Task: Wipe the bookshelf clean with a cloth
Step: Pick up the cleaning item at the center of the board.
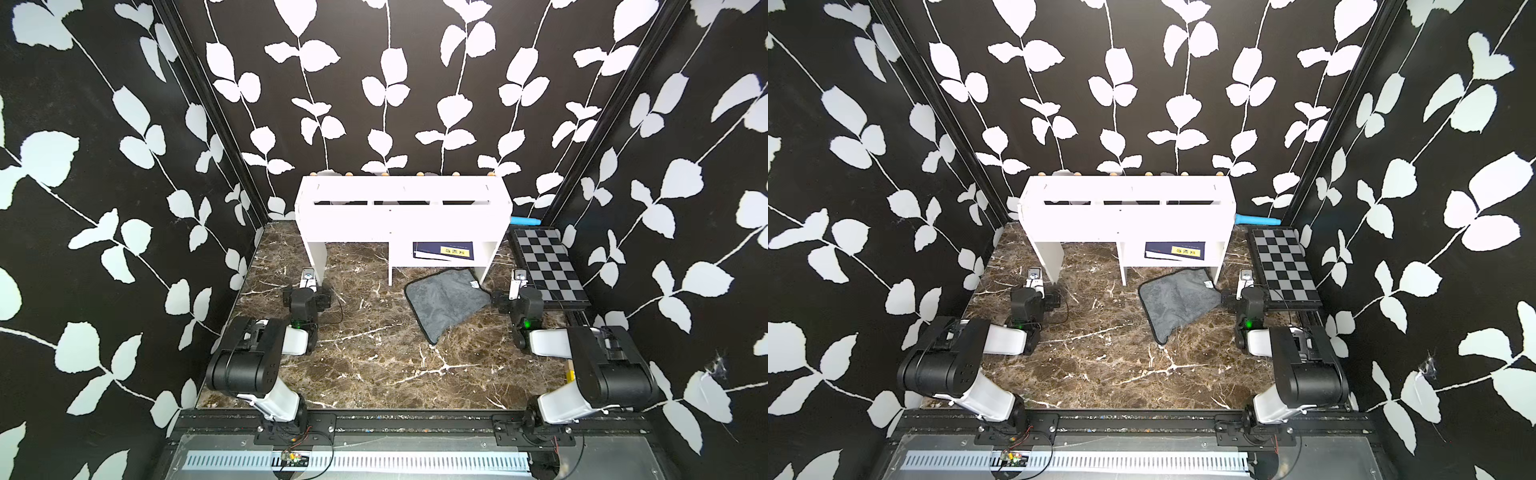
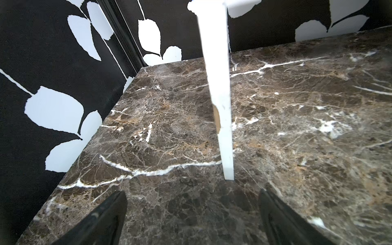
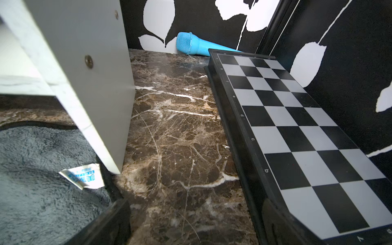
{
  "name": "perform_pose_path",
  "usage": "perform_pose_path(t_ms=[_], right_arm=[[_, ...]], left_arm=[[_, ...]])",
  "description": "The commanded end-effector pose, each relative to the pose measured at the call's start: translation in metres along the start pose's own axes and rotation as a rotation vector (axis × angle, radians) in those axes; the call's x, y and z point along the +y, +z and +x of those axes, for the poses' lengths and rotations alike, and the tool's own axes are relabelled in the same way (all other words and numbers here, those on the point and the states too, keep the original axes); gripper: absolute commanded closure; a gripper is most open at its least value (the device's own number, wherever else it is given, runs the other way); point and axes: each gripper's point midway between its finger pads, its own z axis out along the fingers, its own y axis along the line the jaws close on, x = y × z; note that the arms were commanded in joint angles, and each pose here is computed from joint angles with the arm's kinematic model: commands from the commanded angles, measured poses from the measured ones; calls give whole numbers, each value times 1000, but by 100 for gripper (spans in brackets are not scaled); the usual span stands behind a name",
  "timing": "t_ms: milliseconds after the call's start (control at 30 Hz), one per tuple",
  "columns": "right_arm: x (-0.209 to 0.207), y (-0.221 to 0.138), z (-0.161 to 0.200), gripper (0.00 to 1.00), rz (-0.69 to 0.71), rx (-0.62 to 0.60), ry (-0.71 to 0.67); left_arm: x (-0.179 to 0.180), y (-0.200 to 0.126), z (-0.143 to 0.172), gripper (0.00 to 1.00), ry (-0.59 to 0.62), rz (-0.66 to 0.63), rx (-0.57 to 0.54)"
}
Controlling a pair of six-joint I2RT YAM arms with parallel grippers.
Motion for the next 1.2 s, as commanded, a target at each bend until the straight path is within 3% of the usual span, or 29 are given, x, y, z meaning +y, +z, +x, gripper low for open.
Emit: perform_pose_path(t_ms=[0, 500, 567, 667, 767, 833, 867, 933, 1000, 1167], right_arm=[[0, 2, -10, 1, -5, -28, 4], [-1, 3, -12, 1, -4, -36, 8], [-5, 2, -15, 1, 17, 27, 3], [-21, -15, -53, 1, 70, 177, 34], [-47, -46, -91, 1, 194, 229, 187], [-86, -66, -59, 0, 448, 259, 359], [-98, -75, -33, 0, 489, 332, 519], [-88, -69, -9, 13, 333, 436, 646], [-84, -83, 3, 15, 366, 501, 616], [-52, -127, 9, 16, 366, 531, 435]], left_arm=[[1, 0, -10, 2, -9, -2, -26], [3, 2, -9, 1, -26, 8, -7], [4, 1, -9, 2, -28, 6, -7], [4, -2, -25, 2, -4, 6, -25], [21, -7, -42, 3, 3, -66, 97], [28, -14, -50, 3, -12, -82, 178], [28, -20, -57, 3, -31, -69, 191], [25, -33, -66, 3, -102, -24, 217], [17, -48, -64, 7, -186, 30, 278], [3, -90, -57, 16, -260, 61, 351]])
